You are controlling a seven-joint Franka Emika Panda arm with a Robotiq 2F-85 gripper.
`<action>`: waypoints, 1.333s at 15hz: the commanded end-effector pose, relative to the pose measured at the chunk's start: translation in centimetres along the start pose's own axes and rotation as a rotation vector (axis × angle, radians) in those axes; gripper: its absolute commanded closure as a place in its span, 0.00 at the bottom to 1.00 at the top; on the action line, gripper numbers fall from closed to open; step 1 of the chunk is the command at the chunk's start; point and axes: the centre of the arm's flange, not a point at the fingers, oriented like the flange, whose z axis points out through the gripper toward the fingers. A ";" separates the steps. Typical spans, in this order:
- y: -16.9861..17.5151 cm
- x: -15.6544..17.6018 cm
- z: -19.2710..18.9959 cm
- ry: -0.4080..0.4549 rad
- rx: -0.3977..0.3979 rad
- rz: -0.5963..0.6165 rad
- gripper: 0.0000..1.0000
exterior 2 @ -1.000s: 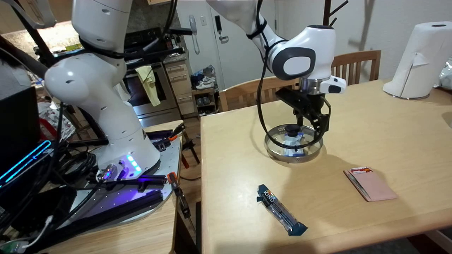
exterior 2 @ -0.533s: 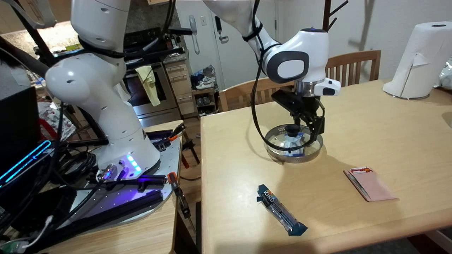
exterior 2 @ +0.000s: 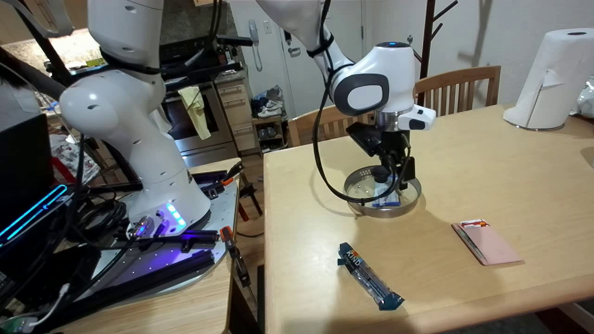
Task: Cover the pink wallet on the table with the lid
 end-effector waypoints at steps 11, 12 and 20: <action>-0.7 -0.9 -3.3 0.020 -0.042 0.044 0.00; -0.6 -1.2 -3.0 0.016 -0.040 0.045 0.00; -0.6 -4.3 -1.0 -0.021 -0.037 0.070 0.00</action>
